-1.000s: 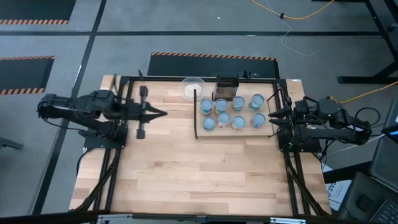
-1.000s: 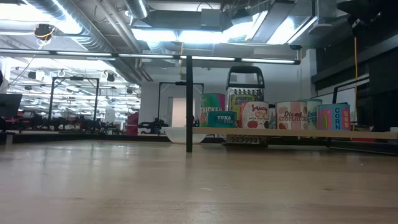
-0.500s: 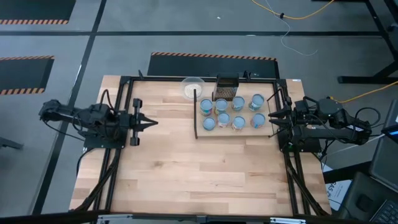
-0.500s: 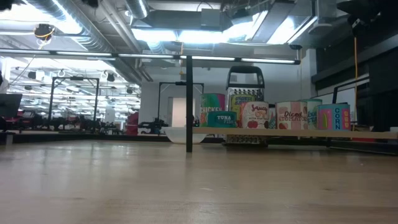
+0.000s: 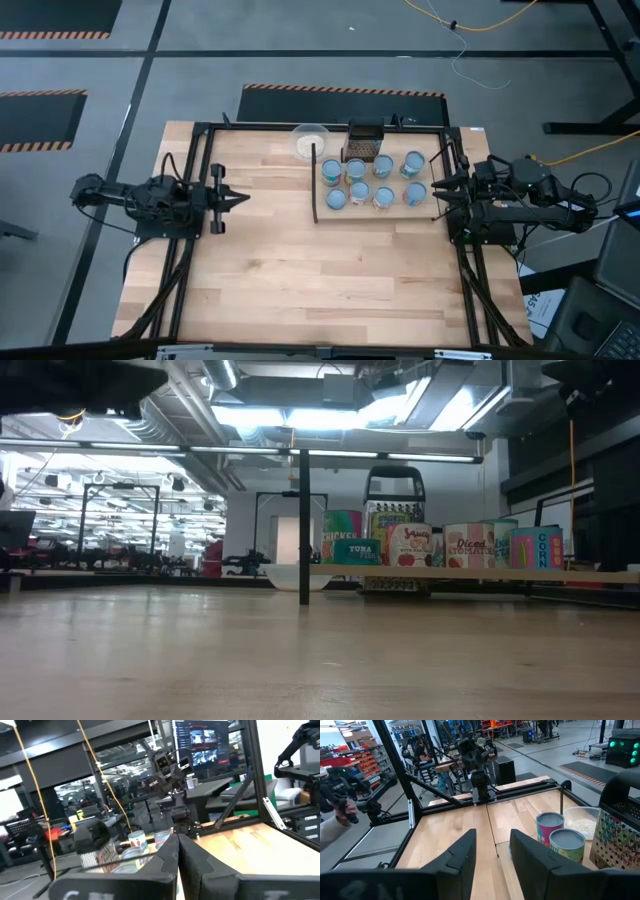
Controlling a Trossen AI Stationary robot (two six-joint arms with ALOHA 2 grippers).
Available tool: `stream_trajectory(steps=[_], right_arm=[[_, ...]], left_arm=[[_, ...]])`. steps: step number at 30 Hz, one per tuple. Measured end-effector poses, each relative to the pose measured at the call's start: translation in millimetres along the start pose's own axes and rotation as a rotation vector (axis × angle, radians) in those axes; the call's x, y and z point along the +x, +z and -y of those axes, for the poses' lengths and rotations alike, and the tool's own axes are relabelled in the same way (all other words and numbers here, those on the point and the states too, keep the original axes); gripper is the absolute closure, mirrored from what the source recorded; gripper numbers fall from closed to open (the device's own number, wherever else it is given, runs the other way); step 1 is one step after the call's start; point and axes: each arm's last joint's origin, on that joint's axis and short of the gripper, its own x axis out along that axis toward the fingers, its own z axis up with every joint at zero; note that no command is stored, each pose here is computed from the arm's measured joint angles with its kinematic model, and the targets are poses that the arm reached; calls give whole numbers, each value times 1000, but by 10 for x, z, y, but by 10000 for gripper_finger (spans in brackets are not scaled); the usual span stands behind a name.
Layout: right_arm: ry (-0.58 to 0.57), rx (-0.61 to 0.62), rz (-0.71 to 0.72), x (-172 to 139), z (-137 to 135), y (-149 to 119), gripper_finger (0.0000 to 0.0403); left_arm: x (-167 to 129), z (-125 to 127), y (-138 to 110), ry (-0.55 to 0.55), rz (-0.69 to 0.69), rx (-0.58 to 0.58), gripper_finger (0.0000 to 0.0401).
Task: Pick and place cans onto a shelf
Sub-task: Return to Home Position
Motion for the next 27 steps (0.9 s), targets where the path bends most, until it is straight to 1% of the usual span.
stream_trajectory(steps=[3,9,16,22,27], right_arm=[[0,-1,0,0,0,0,279],[0,-4,0,0,0,0,279],[4,-5,21,1,-5,21,279],[22,-48,114,-6,-25,109,279],[33,-64,173,-14,-38,166,279]], left_arm=[[-31,-1,-102,28,15,-18,401],[-73,12,-315,65,20,-19,401],[-69,-3,-339,43,6,-26,401],[-69,-30,-391,73,-46,-24,401],[-74,-74,-400,114,-53,-24,401]])
